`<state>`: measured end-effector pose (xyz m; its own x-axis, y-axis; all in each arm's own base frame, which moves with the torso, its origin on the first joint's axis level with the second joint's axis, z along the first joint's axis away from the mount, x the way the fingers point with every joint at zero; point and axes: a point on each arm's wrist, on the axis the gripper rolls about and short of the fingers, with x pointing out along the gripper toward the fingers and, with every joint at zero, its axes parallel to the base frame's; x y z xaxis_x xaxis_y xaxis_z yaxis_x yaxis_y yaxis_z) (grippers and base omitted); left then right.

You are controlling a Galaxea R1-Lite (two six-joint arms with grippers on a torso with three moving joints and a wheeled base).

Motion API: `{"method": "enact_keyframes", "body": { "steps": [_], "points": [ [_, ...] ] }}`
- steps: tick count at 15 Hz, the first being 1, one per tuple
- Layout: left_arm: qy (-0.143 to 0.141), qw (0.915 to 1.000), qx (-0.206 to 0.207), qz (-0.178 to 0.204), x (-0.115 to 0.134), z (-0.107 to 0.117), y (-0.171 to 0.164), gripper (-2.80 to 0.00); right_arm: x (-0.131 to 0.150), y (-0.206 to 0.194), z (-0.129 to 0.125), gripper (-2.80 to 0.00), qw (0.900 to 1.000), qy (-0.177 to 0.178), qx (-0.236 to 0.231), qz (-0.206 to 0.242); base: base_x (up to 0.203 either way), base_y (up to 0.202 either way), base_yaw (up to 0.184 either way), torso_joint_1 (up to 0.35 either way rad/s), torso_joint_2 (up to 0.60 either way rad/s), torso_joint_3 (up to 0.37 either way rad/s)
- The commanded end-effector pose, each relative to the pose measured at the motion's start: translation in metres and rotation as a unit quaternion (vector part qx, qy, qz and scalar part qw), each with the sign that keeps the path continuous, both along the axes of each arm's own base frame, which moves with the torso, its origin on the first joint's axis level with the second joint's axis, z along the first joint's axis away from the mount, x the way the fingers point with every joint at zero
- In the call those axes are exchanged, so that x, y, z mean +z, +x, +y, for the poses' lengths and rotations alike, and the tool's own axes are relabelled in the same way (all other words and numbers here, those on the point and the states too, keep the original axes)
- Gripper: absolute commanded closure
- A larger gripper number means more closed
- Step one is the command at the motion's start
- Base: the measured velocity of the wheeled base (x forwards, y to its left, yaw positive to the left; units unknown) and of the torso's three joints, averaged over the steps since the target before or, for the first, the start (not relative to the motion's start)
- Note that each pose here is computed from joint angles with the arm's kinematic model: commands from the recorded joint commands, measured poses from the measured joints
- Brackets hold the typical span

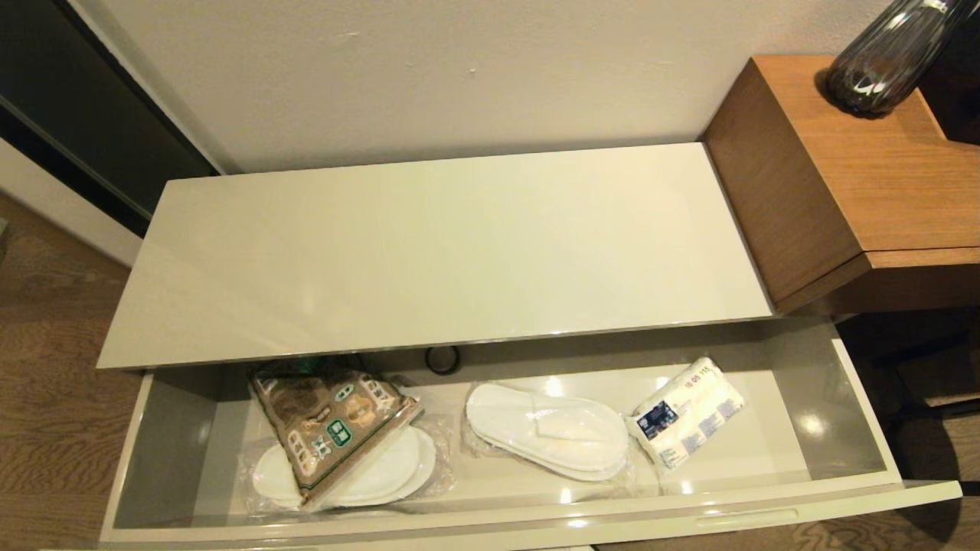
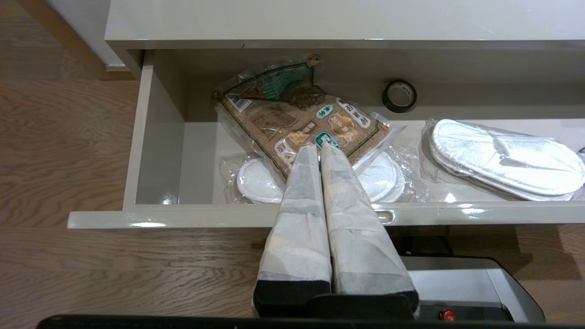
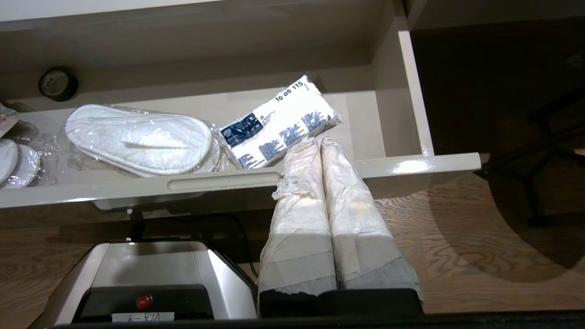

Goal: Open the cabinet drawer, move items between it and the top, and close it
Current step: Take out the disposable slippers from the drawer

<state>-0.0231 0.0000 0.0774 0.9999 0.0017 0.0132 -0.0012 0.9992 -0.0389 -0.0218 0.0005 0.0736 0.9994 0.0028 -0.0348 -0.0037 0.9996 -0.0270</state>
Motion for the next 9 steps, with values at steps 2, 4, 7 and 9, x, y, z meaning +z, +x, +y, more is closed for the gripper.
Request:
{"method": "enact_keyframes", "body": {
  "steps": [2,4,7,9],
  "points": [
    [0.000,1.0000,0.000,0.000,0.0001,0.0000,0.0001,0.00,-0.0004,0.0002,0.0000,0.00,1.000,0.000,0.000,0.002,0.000,0.000,0.000,0.000,0.00,0.000],
    [0.000,1.0000,0.000,0.000,0.0001,0.0000,0.0001,0.00,-0.0004,0.0002,0.0000,0.00,1.000,-0.001,0.000,0.002,0.000,0.000,0.000,0.000,0.00,0.000],
    [0.000,1.0000,0.001,0.000,0.0001,0.0000,0.0001,0.00,-0.0004,0.0002,0.0000,0.00,1.000,0.000,0.000,0.002,0.000,0.000,0.000,0.000,0.00,0.000],
    [0.000,1.0000,0.000,0.000,0.0001,0.0000,0.0001,0.00,-0.0004,0.0002,0.0000,0.00,1.000,0.000,0.000,0.002,0.000,0.000,0.000,0.000,0.00,0.000]
  ]
}}
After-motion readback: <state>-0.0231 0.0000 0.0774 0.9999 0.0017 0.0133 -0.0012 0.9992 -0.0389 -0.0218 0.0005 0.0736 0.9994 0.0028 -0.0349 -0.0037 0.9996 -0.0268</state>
